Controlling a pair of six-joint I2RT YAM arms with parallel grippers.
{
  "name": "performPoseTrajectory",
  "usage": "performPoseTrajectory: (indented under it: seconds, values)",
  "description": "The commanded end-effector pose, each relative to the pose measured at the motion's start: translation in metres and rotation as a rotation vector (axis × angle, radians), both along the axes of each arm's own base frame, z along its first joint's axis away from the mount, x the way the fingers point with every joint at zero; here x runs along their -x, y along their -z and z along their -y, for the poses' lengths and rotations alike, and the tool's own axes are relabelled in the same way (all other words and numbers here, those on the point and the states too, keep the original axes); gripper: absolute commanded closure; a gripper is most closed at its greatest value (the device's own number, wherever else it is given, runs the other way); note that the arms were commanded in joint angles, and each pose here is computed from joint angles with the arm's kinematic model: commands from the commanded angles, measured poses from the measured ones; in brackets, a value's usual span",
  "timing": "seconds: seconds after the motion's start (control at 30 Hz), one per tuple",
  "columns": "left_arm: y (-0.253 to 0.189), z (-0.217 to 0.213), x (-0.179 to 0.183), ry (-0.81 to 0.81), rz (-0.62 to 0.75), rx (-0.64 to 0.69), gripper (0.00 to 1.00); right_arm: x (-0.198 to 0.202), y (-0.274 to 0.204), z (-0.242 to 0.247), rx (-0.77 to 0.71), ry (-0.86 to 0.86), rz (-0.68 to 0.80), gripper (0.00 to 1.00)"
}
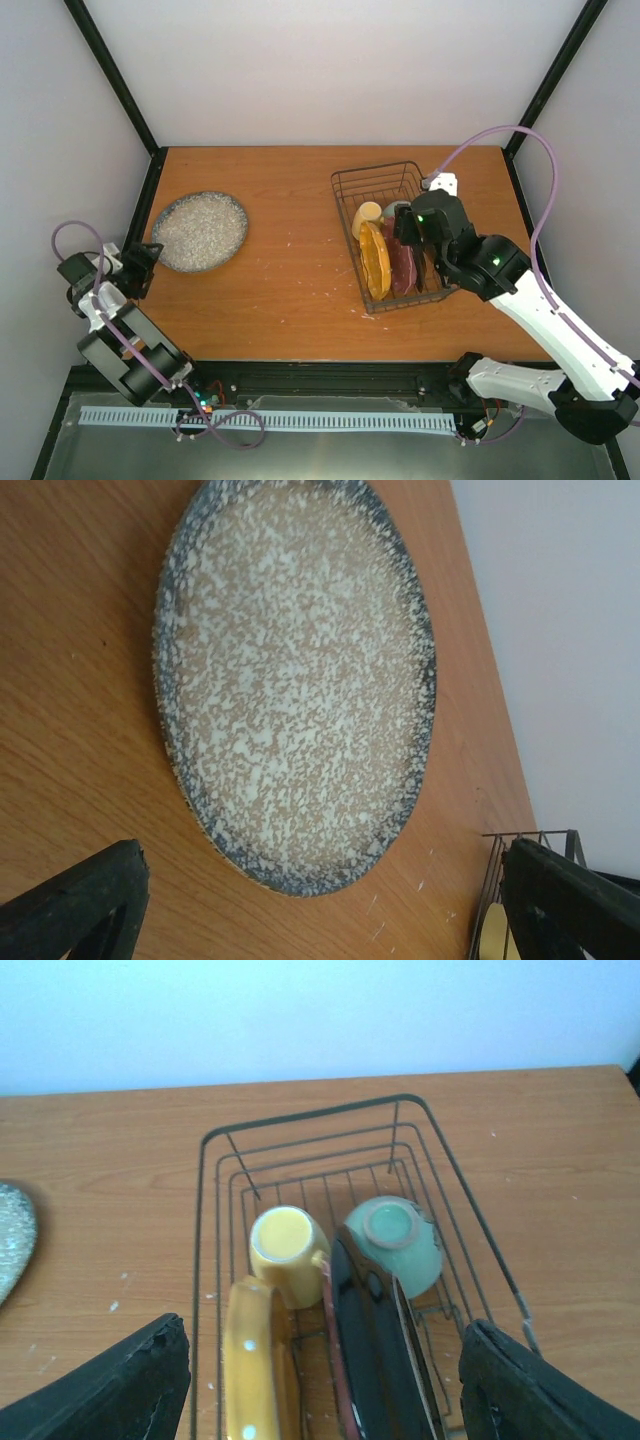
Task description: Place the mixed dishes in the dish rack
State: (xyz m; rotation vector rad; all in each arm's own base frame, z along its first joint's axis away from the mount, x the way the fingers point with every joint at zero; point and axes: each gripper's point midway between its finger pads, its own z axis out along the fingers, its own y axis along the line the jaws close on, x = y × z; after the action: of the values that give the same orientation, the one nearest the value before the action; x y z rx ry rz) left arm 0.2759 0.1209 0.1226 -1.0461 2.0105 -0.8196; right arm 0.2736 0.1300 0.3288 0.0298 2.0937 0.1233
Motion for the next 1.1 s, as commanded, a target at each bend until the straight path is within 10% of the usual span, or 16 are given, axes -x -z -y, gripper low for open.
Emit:
performPoseTrajectory:
  seconds: [0.0, 0.33, 1.07]
  values:
    - [-0.008, -0.016, -0.011, 0.018, 0.026, -0.061, 0.04, -0.006, -0.02, -0.017, -0.04, -0.073, 0.04, 0.27]
    - [0.015, -0.032, -0.019, 0.019, -0.05, -0.043, 0.26, -0.008, -0.033, -0.033, -0.1, -0.138, 0.079, 0.27]
    - [0.063, -0.045, -0.035, 0.034, -0.106, 0.065, 0.28, -0.018, -0.051, -0.056, -0.119, -0.227, 0.136, 0.27]
